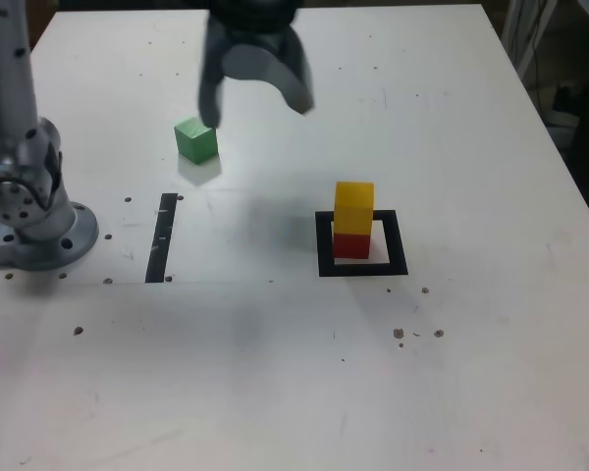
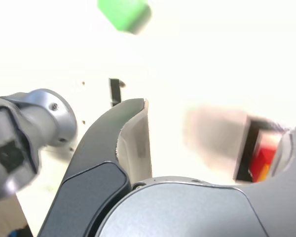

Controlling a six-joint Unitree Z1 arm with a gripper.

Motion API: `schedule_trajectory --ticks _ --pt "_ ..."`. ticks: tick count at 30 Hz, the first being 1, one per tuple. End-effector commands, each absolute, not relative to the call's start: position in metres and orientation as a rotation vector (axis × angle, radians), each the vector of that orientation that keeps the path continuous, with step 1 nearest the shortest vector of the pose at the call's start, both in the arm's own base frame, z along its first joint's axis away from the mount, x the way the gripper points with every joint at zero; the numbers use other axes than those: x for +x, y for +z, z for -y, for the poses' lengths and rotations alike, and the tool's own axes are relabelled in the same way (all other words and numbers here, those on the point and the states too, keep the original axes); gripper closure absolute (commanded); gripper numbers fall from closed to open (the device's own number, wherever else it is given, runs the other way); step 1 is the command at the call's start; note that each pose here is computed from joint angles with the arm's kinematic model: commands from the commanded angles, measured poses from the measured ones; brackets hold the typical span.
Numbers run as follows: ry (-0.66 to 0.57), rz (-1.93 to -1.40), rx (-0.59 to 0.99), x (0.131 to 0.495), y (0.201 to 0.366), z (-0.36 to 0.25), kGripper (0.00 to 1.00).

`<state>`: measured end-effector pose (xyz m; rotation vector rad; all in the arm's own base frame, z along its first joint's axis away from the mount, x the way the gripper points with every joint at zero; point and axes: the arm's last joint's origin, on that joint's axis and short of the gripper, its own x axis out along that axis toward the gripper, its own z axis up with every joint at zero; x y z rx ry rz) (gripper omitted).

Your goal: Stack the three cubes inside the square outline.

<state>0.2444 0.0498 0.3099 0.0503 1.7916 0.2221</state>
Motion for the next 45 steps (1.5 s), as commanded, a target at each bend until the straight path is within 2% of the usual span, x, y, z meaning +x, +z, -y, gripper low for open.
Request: schedule_trajectory --ticks 1,11,15,18,22,27,36,45 --pt "0.255 -1.774 0.023 0.225 0.311 -0.058 0.01" --pt "0.372 -1.792 -0.157 0.193 0.262 -0.102 0.01" --pt "0.452 -1.81 -0.23 0.185 0.25 -0.112 0.01" --pt "0.525 -1.808 -0.291 0.183 0.244 -0.122 0.01" --pt "0.601 -1.775 -0.369 0.182 0.237 -0.139 0.01" --pt "0.633 -1.755 -0.42 0.181 0.235 -0.151 0.06" --pt "0.587 -1.811 -0.466 0.191 0.222 -0.158 0.2" --pt "0.607 -1.811 -0.485 0.193 0.214 -0.167 0.28"
